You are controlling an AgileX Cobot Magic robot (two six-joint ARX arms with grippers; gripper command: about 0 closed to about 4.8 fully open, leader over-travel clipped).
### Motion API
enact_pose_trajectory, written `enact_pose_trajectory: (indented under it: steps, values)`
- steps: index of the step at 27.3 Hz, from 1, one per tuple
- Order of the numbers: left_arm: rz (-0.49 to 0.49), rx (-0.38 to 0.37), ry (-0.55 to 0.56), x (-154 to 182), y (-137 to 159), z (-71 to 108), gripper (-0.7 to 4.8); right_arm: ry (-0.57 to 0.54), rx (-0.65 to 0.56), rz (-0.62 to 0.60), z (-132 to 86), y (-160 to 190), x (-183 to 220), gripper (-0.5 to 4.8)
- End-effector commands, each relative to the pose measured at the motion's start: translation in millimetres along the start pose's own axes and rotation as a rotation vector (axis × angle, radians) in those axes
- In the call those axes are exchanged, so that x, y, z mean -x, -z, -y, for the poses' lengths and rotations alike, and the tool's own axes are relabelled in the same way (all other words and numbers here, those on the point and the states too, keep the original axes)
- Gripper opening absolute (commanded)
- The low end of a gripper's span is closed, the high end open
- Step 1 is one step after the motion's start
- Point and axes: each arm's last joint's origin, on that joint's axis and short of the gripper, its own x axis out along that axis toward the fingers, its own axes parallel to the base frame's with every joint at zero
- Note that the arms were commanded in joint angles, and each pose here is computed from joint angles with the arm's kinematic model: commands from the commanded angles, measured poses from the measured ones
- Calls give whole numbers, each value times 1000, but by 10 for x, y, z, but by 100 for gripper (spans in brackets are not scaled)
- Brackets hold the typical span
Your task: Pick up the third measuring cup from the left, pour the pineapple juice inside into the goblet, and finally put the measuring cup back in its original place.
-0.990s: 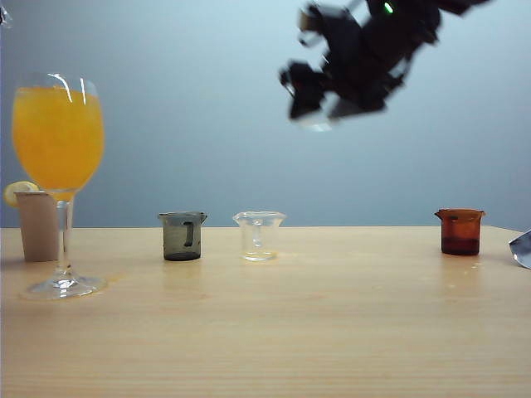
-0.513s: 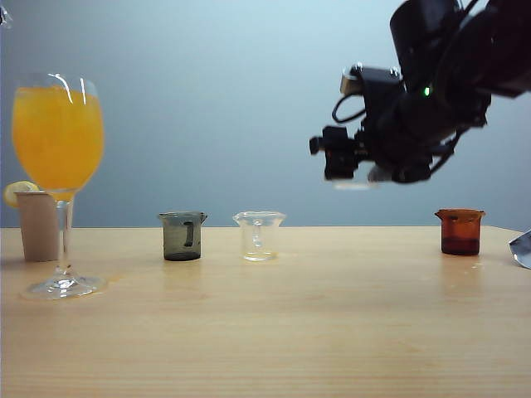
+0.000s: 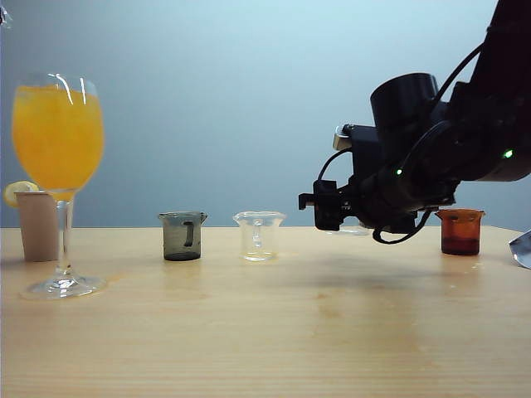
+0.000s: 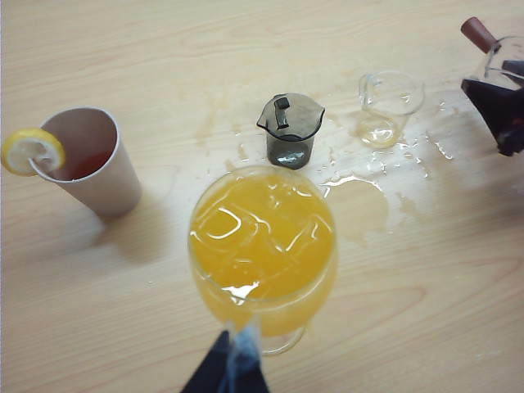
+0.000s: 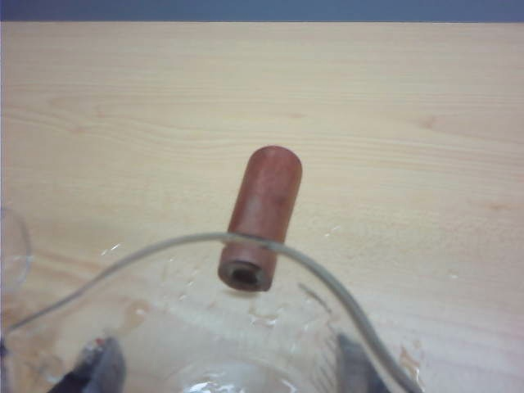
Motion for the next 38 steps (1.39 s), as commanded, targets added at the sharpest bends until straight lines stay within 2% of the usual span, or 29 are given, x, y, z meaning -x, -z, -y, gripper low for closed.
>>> enact_pose_trajectory:
  steps: [1,6,11,30,32,33,34,36,38]
  values:
    - [15,1,2,14,-16,-1,-4,5,-5,42,3,-52,-115,198]
    - [15,1,2,14,-16,-1,-4,14,-1,32,7,19,-231,198]
    - [15,1,2,14,-16,-1,-4,24,74,18,17,79,-253,198]
    - [15,1,2,14,-16,-1,-4,33,84,-28,93,152,-302,208]
    - [15,1,2,14,-16,-1,-4,26,83,-25,91,149,-302,257]
    - [15,1,2,14,-16,-1,-4,26,83,-26,91,150,-302,336]
    - [15,1,2,14,-16,-1,-4,27,83,-27,91,151,-302,386]
    - [15,1,2,14,-16,-1,-4,26,83,-26,91,149,-302,452]
    - [15,1,2,14,-16,-1,-4,22,83,-27,90,150,-301,455]
